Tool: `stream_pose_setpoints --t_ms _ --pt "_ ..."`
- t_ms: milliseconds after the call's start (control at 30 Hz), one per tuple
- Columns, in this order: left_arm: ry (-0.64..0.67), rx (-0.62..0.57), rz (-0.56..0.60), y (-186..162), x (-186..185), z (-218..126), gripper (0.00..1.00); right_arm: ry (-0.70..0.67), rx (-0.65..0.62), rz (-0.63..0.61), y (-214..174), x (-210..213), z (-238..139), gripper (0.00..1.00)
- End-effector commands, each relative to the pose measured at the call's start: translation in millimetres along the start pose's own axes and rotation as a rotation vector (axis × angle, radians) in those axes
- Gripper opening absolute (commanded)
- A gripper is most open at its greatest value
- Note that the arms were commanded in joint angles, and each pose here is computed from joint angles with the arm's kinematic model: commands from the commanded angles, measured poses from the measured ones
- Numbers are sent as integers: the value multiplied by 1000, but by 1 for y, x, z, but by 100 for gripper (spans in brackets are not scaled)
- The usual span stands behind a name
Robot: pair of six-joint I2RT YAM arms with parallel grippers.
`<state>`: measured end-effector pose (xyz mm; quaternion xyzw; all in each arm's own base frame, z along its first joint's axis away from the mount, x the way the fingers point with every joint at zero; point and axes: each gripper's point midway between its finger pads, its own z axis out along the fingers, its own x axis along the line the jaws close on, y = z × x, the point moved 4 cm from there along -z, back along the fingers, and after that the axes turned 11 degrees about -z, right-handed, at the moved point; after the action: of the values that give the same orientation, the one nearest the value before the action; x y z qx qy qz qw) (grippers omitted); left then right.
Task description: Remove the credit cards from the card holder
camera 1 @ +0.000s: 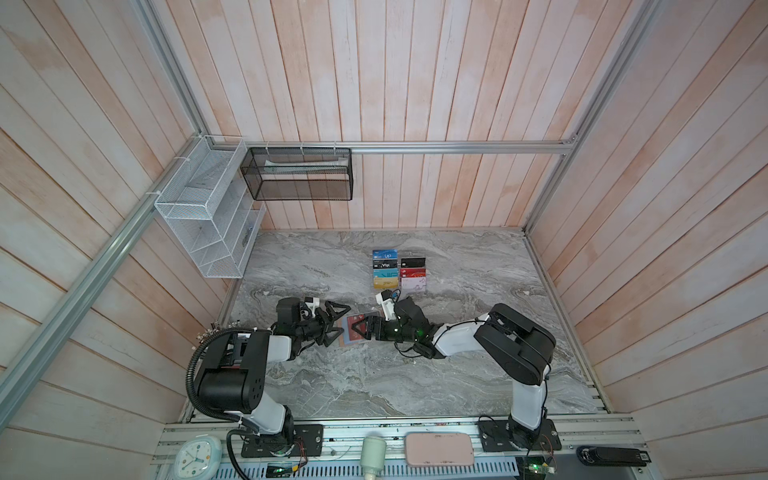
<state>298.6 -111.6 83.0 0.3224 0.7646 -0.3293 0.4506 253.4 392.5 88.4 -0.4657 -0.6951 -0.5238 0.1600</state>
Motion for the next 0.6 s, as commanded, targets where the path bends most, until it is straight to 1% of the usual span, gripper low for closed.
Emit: stream_pose_setpoints --t_ms 0,333,433,567 --pt "-3 12 0 -3 7 2 100 26 -6 4 2 5 7 92" --pt "4 19 -15 -4 15 4 100 17 8 25 -3 -1 11 88" --pt "-28 25 -14 -4 3 2 100 14 10 33 -5 -3 12 87" --pt "-55 13 20 -3 -21 -4 100 7 10 39 -7 -6 12 86"
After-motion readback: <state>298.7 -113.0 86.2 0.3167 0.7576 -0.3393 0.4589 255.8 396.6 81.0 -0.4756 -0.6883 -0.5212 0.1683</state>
